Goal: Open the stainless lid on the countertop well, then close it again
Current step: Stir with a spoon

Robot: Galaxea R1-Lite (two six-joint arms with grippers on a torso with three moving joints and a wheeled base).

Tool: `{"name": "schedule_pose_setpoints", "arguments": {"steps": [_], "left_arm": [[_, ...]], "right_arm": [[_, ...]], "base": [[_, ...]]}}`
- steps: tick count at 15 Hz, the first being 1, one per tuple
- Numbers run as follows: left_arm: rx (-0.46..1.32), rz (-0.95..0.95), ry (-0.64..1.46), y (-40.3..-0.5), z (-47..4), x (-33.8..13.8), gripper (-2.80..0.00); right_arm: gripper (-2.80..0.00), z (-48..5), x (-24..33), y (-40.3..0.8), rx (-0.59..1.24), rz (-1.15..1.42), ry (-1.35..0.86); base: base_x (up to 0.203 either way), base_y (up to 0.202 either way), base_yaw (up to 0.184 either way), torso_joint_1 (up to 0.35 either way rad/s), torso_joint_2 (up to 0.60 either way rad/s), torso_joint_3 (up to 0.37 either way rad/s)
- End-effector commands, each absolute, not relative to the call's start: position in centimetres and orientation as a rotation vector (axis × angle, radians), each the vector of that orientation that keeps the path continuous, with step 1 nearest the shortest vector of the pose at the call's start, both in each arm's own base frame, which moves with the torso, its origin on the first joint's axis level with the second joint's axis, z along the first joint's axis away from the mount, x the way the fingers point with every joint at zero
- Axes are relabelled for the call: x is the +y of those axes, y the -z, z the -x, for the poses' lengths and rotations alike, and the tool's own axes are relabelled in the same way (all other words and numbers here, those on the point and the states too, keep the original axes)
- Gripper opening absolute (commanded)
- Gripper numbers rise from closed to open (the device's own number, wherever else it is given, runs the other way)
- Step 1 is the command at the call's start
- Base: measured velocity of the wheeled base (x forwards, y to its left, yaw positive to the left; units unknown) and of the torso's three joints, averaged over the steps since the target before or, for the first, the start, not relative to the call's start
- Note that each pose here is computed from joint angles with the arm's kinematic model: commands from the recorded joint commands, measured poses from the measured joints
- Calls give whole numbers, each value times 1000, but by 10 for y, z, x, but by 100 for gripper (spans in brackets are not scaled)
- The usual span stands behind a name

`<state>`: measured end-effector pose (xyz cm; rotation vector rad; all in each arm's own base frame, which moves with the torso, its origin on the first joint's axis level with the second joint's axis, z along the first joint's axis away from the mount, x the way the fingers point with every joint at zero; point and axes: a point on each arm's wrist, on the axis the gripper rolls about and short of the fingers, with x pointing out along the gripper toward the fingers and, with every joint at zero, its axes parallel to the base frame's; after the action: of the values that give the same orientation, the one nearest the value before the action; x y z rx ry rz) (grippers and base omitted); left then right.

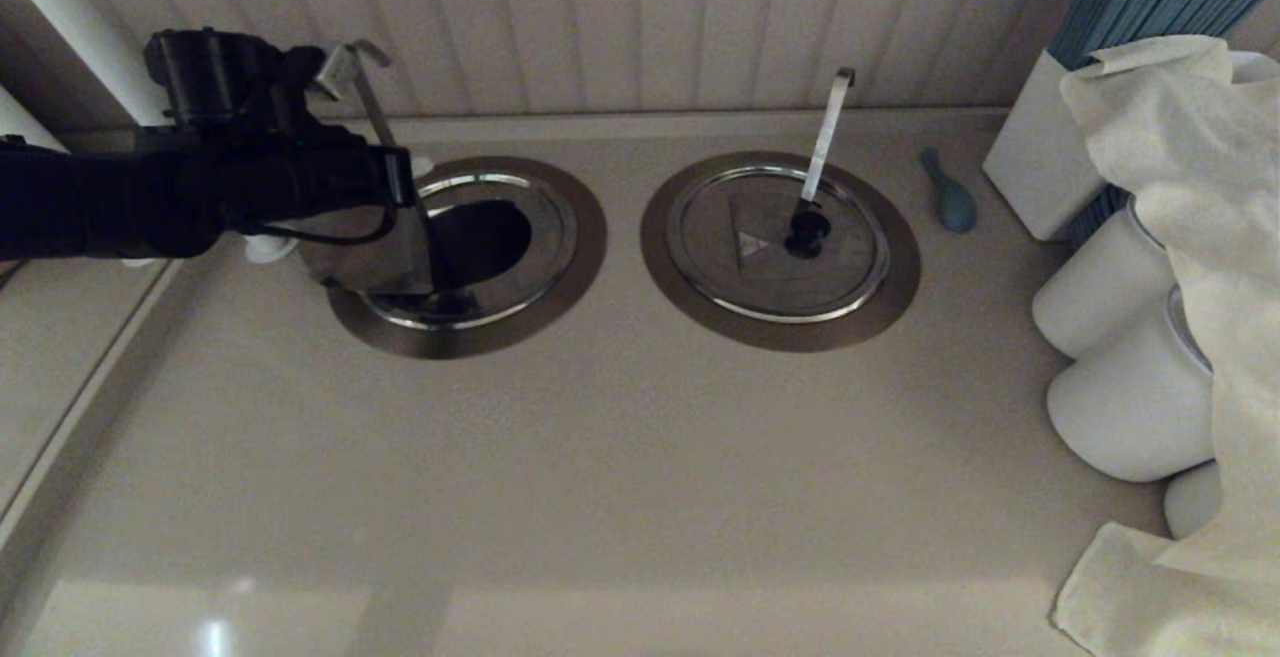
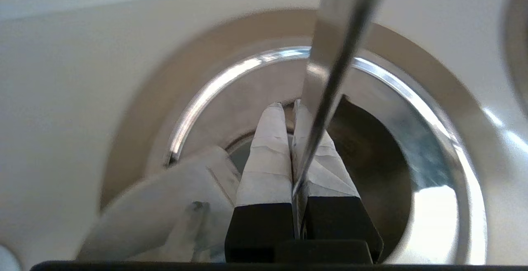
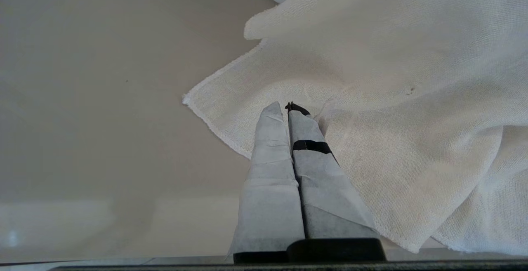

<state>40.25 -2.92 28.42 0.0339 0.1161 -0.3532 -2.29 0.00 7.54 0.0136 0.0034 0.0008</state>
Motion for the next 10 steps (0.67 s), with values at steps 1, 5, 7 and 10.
{"name": "schedule_pose_setpoints", "arguments": {"steps": [1, 5, 7, 10], "left_arm": [[141, -28, 389, -287, -397, -32, -280], [160, 29, 455, -285, -399, -41, -280], [170, 34, 477, -281, -402, -47, -280], [178, 97, 507, -279, -410, -65, -280]], "right_arm": [[-280, 23, 0, -75, 5, -14, -2], [-280, 23, 0, -75, 5, -14, -2], [-280, 23, 0, -75, 4, -14, -2], [-280, 23, 0, -75, 3, -14, -2]], "base": [[0, 0, 0, 0, 0, 0], [0, 0, 0, 0, 0, 0], [0, 0, 0, 0, 0, 0], [0, 0, 0, 0, 0, 0]]}}
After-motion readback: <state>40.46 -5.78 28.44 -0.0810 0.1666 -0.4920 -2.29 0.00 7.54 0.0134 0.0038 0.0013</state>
